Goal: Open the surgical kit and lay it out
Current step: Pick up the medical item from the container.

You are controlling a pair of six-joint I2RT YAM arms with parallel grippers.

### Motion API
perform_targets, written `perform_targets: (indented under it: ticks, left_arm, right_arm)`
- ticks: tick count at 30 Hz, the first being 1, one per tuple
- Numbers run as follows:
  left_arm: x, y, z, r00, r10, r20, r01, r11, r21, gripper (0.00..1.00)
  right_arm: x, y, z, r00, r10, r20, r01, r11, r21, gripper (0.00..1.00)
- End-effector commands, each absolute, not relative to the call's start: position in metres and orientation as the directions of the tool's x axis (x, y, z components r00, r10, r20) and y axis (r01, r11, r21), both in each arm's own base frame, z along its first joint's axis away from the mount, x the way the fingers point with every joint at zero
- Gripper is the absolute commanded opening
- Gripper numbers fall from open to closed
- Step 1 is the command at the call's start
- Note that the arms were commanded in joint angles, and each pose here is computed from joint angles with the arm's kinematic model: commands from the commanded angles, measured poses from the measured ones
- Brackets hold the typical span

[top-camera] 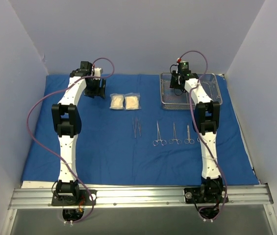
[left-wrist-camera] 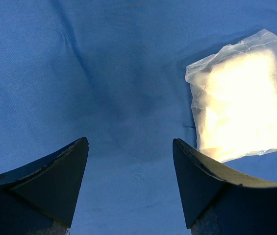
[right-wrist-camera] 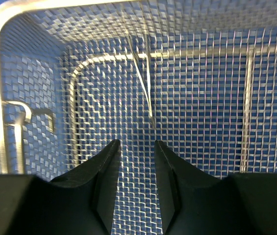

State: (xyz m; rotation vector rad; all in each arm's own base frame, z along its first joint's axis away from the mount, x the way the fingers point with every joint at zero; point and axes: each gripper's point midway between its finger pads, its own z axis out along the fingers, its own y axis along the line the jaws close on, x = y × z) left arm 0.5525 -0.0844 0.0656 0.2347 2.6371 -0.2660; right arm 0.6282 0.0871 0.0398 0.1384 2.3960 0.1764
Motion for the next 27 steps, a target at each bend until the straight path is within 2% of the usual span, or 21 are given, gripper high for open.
perform_targets:
  ticks: [1, 9, 14, 19, 24, 27]
  left_arm:
    - [0.561, -0.081, 0.111, -0.824, 0.114, -0.555, 0.223, 0.966, -0.133, 0.79]
    - [0.562, -0.082, 0.114, -0.82, 0.114, -0.562, 0.226, 0.965, -0.134, 0.79]
    - [0.561, -0.083, 0.112, -0.823, 0.115, -0.557, 0.229, 0.963, -0.139, 0.79]
    - [0.561, -0.082, 0.112, -0.825, 0.113, -0.554, 0.226, 0.964, -0.139, 0.79]
    - [0.561, -0.08, 0.112, -0.825, 0.111, -0.554, 0.223, 0.965, -0.139, 0.79]
    - [0.561, -0.079, 0.111, -0.827, 0.108, -0.551, 0.22, 0.965, -0.14, 0.79]
  right_arm:
    - [0.649, 0.082, 0.066, -0.667, 0.142, -0.731, 0.047, 0.988, 0.149, 0.3]
    - [0.647, 0.083, 0.041, -0.687, 0.122, -0.717, 0.073, 0.992, 0.099, 0.21]
    - [0.648, 0.088, 0.025, -0.696, 0.075, -0.715, 0.062, 0.997, 0.044, 0.2]
    - [0.642, 0.087, 0.013, -0.717, 0.05, -0.696, 0.065, 0.998, 0.005, 0.11]
    - [0.64, 0.081, 0.024, -0.706, 0.031, -0.707, 0.071, 0.997, -0.027, 0.0]
    - [0.64, 0.081, 0.041, -0.692, 0.017, -0.722, 0.062, 0.997, -0.037, 0.0]
